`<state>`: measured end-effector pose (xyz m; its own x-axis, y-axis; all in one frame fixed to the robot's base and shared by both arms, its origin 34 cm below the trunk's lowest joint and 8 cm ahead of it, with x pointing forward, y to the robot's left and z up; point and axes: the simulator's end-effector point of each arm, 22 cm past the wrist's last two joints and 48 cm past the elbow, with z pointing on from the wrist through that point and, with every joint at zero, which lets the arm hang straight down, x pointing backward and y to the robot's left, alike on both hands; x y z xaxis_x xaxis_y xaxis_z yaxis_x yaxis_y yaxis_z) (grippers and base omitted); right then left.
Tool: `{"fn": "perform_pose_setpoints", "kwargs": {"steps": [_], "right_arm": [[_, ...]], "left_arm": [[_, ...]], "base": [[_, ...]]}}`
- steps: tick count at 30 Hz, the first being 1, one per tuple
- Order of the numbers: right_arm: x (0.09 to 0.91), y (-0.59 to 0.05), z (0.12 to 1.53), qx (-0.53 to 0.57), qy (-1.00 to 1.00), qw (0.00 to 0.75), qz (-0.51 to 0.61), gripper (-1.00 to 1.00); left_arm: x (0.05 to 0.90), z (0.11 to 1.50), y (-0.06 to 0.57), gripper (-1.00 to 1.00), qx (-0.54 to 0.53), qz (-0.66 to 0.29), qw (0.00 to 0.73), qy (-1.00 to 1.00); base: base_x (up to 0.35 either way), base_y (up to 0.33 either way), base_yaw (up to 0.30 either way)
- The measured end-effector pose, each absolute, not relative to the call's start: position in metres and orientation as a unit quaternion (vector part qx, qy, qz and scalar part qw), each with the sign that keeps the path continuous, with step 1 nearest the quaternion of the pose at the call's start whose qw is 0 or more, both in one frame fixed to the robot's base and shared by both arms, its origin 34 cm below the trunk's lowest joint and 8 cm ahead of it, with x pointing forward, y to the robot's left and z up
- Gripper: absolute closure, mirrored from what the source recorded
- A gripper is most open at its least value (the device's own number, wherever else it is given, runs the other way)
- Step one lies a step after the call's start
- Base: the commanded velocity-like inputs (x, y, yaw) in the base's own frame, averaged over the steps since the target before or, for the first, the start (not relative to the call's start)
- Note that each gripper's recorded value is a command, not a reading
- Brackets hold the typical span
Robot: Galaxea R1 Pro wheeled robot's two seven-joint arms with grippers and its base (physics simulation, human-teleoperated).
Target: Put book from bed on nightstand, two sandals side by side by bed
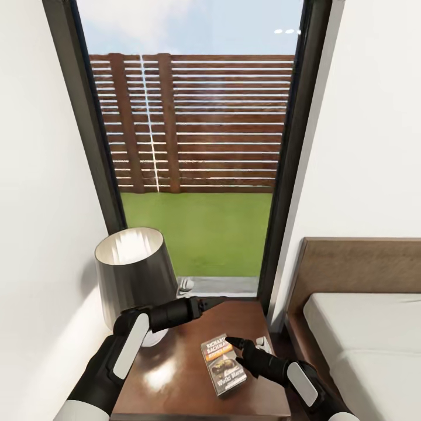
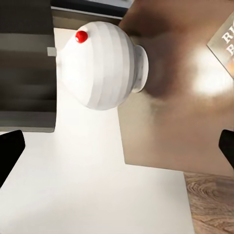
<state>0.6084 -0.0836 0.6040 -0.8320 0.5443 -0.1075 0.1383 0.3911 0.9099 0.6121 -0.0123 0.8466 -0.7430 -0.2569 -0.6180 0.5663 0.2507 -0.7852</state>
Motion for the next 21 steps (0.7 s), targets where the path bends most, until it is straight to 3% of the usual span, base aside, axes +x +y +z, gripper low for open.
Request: {"fn": "perform_pose_setpoints", "kwargs": {"steps": [21], "right_arm": [[0.613,-0.084,0.644,0.211,0.81,0.199,0.51,-1.0]], "left_arm": [[0.616,0.887,-0.016,-1.0,0.11,-0.602,0.342,0.713]], "base": [[0.0,0.0,0.0]]}}
